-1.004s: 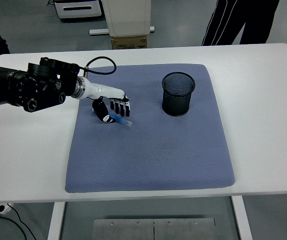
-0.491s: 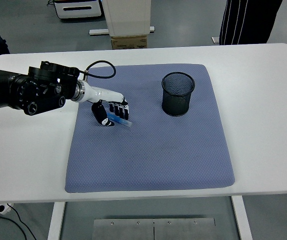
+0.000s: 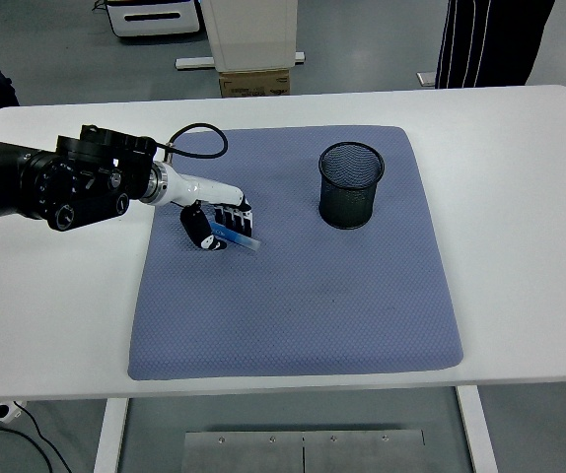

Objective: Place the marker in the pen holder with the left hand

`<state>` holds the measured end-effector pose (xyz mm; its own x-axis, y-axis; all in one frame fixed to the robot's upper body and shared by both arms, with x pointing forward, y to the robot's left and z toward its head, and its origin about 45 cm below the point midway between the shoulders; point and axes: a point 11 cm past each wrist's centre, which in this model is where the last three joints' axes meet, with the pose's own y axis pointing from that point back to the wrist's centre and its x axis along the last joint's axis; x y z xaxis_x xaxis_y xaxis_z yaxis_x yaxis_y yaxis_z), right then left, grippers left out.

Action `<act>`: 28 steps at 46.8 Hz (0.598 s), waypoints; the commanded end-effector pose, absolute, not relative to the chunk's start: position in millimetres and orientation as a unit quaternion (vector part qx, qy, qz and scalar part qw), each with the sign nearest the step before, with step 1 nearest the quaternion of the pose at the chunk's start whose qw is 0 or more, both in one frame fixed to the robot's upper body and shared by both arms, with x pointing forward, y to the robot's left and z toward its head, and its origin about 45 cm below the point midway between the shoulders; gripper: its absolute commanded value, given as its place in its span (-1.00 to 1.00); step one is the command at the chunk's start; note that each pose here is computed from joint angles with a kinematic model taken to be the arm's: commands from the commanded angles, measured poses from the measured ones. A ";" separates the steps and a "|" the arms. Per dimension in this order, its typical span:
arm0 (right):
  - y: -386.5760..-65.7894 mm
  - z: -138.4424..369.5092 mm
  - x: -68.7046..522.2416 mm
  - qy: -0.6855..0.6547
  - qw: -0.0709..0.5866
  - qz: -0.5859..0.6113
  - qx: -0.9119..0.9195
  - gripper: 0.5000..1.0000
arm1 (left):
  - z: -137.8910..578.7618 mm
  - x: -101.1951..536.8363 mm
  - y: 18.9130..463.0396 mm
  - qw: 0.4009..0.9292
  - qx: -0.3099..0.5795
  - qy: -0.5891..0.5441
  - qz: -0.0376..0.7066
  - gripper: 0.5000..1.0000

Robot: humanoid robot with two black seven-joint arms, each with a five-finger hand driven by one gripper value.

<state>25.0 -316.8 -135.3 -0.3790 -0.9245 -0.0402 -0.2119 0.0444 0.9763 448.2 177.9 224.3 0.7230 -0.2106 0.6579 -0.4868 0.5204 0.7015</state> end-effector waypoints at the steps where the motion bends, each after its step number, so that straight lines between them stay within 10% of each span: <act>1: -316.8 -135.3 25.0 -0.640 0.336 -0.530 0.444 1.00 | 226.1 449.2 177.7 0.792 0.482 -0.364 0.088 -0.61; 28: -316.7 -135.3 24.9 -0.639 0.337 -0.529 0.445 1.00 | 226.4 449.2 177.9 0.792 0.483 -0.364 0.087 -0.92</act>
<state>25.0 -316.8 -135.3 -0.3788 -0.9246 -0.0402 -0.2119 0.0444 0.9763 448.8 177.9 225.5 0.7218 -0.2120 0.6588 -0.4878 0.5194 0.7016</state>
